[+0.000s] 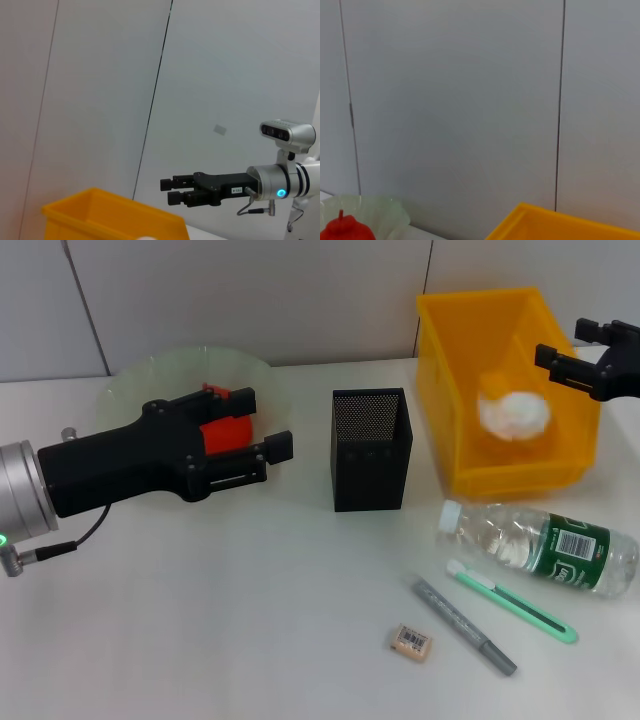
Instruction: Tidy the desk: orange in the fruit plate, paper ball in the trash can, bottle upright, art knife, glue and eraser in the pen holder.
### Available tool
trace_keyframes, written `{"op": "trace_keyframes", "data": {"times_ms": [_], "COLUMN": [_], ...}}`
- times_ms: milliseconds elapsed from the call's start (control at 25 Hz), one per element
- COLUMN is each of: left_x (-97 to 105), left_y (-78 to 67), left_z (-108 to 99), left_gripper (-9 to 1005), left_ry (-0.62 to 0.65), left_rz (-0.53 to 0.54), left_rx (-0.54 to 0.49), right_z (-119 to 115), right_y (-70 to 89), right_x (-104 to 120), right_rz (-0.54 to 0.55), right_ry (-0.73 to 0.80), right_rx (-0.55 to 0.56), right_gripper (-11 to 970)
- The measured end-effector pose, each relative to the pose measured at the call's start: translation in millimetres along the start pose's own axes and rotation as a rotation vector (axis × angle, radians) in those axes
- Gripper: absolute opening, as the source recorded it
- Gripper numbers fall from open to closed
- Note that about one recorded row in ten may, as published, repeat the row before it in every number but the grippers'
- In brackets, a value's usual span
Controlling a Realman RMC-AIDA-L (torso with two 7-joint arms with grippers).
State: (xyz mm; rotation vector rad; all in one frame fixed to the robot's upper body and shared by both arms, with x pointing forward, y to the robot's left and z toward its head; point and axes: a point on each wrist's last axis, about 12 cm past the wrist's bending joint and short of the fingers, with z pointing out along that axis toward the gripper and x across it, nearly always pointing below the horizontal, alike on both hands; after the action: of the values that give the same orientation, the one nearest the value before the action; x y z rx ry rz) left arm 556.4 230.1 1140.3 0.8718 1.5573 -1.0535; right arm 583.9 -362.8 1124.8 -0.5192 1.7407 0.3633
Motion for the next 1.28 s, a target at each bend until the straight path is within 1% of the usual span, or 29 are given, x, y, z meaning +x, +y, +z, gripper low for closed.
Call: {"op": "trace_keyframes", "data": {"times_ms": [120,280,400,440,480,600,640,680,800,840,920,1000,1040,1080,1200,1240,1280], "left_x": [1.6,3.9,4.3,4.8,4.9,5.1,5.4,6.1,9.1,9.7,9.9,10.0,10.3,10.3,11.3,11.3,11.6], "left_y": [-0.4,-0.8,-0.9,-1.3,-1.4,-1.5,-1.5,-1.5,-0.9,-0.6,-0.6,-1.2,-2.7,-2.7,-4.1,-4.2,-4.1], "left_z": [-1.1,-1.4,-1.6,-2.0,-2.1,-2.3,-2.3,-2.4,-1.7,-1.4,-1.3,-1.1,-0.6,-0.6,0.8,0.9,0.7], "left_gripper": [802,802,802,802,802,802,802,802,802,802,802,801,801,801,801,801,801], "left_ry": [0.001,0.002,0.002,0.002,0.002,0.002,0.001,-0.001,-0.018,-0.023,-0.025,-0.027,-0.028,-0.028,-0.025,-0.026,-0.025], "left_rz": [-0.005,-0.014,-0.016,-0.017,-0.017,-0.018,-0.020,-0.026,-0.054,-0.059,-0.056,-0.047,-0.039,-0.039,-0.038,-0.038,-0.039], "left_rx": [-0.002,-0.001,0.000,0.001,0.001,0.001,0.001,0.001,0.000,0.001,0.001,0.005,0.015,0.015,0.024,0.024,0.023], "right_z": [-0.8,-5.8,-12.5,-18.7,-18.7,-29.4,-37.5,-37.5,-48.9,-55.1,-57.0,-60.2,-62.4,-62.4,-64.8,-64.5,-64.5], "right_y": [0.3,1.3,4.8,9.0,9.0,15.5,21.8,21.8,31.3,36.4,38.2,41.0,42.0,42.0,42.9,44.1,44.1], "right_x": [-1.2,-5.5,-10.2,-14.5,-14.5,-20.0,-22.4,-22.4,-25.9,-27.8,-28.6,-29.8,-31.3,-31.3,-34.9,-39.4,-39.4], "right_rz": [-0.001,-0.007,-0.020,-0.022,-0.022,-0.021,-0.018,-0.018,-0.020,-0.015,-0.011,-0.008,-0.001,-0.001,0.006,0.004,0.004], "right_ry": [-0.012,-0.052,-0.088,-0.106,-0.106,-0.121,-0.128,-0.128,-0.126,-0.094,-0.072,0.004,0.078,0.078,0.229,0.311,0.311], "right_rx": [0.003,0.011,-0.010,-0.044,-0.044,-0.109,-0.168,-0.168,-0.263,-0.318,-0.338,-0.372,-0.380,-0.380,-0.366,-0.353,-0.353], "right_gripper": [702,708,711,711,712,712,712,712,713,713,712,711,711,711,711,711,711]}}
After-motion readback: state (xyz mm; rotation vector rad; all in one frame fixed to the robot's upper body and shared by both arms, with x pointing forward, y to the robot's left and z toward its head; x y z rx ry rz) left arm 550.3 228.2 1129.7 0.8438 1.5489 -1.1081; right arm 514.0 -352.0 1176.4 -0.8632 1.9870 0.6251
